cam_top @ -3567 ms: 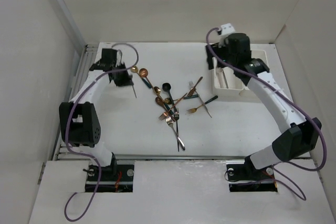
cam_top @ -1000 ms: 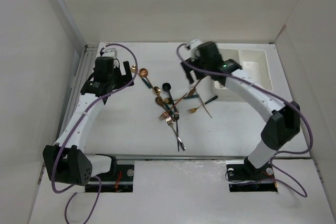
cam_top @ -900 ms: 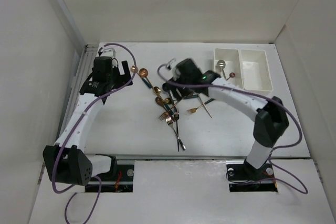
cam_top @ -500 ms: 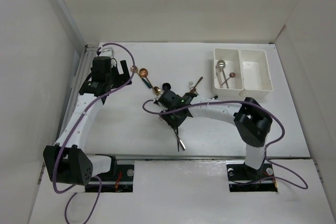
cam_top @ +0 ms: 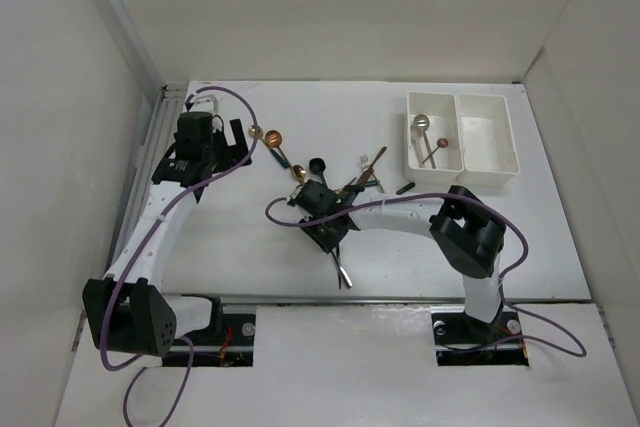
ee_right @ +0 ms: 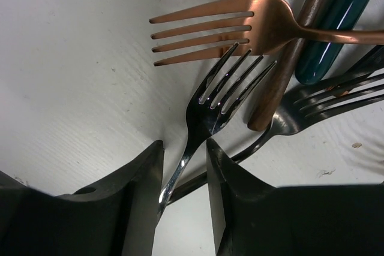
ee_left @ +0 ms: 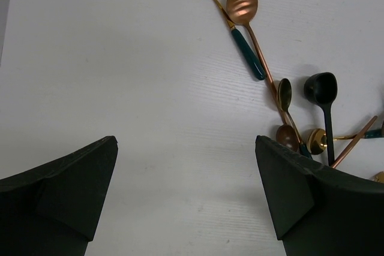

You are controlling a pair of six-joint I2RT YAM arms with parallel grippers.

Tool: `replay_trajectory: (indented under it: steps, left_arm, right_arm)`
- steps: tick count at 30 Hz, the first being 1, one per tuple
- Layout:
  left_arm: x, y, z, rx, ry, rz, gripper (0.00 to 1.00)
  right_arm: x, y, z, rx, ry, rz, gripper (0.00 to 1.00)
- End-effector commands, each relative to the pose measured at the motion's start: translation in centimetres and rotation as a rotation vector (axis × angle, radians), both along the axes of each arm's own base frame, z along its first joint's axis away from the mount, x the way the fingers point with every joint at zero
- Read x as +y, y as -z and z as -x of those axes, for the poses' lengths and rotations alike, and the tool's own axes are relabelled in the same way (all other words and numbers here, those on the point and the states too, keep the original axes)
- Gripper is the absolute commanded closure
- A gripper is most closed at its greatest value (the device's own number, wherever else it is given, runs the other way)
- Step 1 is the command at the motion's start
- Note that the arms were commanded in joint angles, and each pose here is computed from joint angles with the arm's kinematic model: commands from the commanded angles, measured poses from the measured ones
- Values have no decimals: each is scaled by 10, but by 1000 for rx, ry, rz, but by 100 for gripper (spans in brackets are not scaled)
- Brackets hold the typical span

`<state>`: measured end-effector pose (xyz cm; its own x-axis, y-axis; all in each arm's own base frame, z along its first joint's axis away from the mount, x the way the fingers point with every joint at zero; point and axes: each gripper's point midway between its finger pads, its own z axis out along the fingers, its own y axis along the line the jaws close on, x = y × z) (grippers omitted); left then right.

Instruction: Sort the eating utensils into containers

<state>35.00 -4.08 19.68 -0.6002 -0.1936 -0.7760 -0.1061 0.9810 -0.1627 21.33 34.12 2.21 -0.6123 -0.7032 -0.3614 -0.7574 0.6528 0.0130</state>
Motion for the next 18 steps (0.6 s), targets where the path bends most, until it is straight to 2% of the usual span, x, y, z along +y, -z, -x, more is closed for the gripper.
replay_trajectory:
  steps: [1, 4, 7, 8, 9, 12, 18]
  left_arm:
    - [3, -15, 0, -61, -5, 3, 1]
    - [3, -15, 0, -61, -5, 3, 1]
    - [3, -15, 0, -61, -5, 3, 1]
    - [3, -15, 0, -61, -5, 3, 1]
    - [3, -15, 0, -61, -5, 3, 1]
    - [1, -15, 1, -60, 2, 8, 1]
    - [8, -14, -3, -63, -23, -3, 1]
  right_arm:
    - [-15, 16, 13, 47, 24, 49, 59]
    - [-27, 25, 22, 76, 46, 83, 59]
    - [-30, 28, 32, 88, 28, 106, 68]
    - [-29, 28, 33, 96, 11, 103, 88]
    - [-32, 36, 34, 106, -1, 126, 100]
    - [-25, 35, 34, 109, -95, 112, 100]
    - [5, -17, 24, -9, -331, -4, 100]
